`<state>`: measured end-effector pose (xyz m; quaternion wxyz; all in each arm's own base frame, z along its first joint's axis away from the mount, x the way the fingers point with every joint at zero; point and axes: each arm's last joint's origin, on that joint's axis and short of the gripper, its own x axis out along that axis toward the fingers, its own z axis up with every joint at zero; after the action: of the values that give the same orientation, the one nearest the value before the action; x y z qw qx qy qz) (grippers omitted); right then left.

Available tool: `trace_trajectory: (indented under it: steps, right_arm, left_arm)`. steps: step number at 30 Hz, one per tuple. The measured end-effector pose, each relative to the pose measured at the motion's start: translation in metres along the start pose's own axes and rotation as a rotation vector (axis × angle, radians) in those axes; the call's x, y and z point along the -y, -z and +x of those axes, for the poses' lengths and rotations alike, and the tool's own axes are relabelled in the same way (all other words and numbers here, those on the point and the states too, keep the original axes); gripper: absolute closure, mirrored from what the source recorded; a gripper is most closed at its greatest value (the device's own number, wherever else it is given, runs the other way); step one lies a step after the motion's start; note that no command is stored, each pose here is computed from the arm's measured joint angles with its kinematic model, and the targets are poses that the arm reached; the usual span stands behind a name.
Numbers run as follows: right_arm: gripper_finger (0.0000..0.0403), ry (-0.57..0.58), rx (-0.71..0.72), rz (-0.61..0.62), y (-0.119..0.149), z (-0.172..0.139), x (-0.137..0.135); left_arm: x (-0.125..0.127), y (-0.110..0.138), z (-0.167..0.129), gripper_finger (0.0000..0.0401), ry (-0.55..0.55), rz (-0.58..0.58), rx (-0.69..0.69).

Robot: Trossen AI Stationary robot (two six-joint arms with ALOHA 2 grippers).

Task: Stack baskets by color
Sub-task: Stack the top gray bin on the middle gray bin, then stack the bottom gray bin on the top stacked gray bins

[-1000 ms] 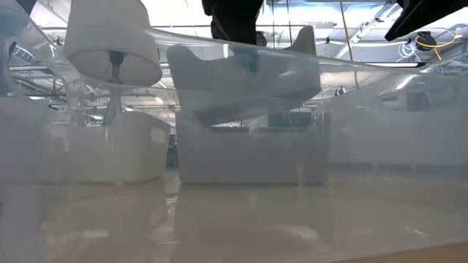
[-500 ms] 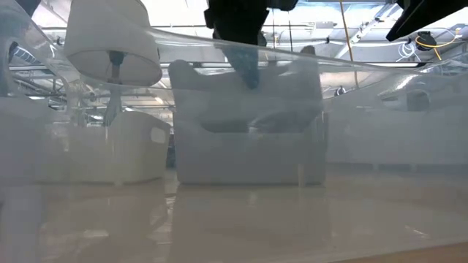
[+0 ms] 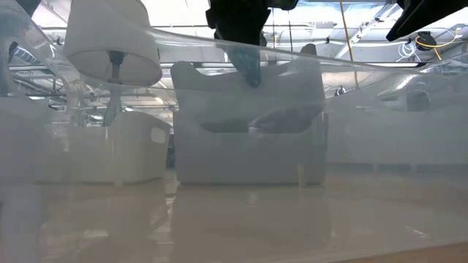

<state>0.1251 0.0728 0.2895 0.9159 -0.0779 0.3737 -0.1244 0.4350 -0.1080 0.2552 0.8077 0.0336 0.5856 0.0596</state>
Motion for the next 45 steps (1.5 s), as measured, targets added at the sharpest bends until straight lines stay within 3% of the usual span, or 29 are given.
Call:
trace_trajectory:
  steps: [11, 20, 25, 29, 38, 45]
  right_arm:
    - [0.0259, 0.000, 0.001, 0.001, 0.000, 0.000, 0.000]
    - [0.0259, -0.004, 0.007, 0.003, -0.001, 0.000, -0.001]
    - [0.0259, -0.006, 0.010, 0.006, -0.001, 0.000, -0.001]
    - [0.0259, -0.006, 0.010, 0.006, -0.001, 0.000, -0.001]
    - [0.0259, 0.001, 0.010, 0.005, -0.002, 0.002, -0.003]
    - [0.0259, 0.068, 0.024, -0.018, -0.004, 0.007, -0.007]
  left_arm:
    - [0.000, 0.000, 0.000, 0.0365, -0.001, 0.025, -0.001]
    - [-0.001, -0.001, 0.000, 0.0244, -0.025, 0.032, 0.012]
    - [0.000, -0.002, 0.000, 0.0210, -0.020, 0.030, 0.030]
    - [-0.002, -0.002, -0.004, 0.0214, -0.018, 0.040, 0.036]
    - [-0.008, -0.003, -0.019, 0.0262, -0.040, 0.105, 0.074]
    - [-0.013, -0.003, -0.019, 0.0296, -0.051, 0.131, 0.067]
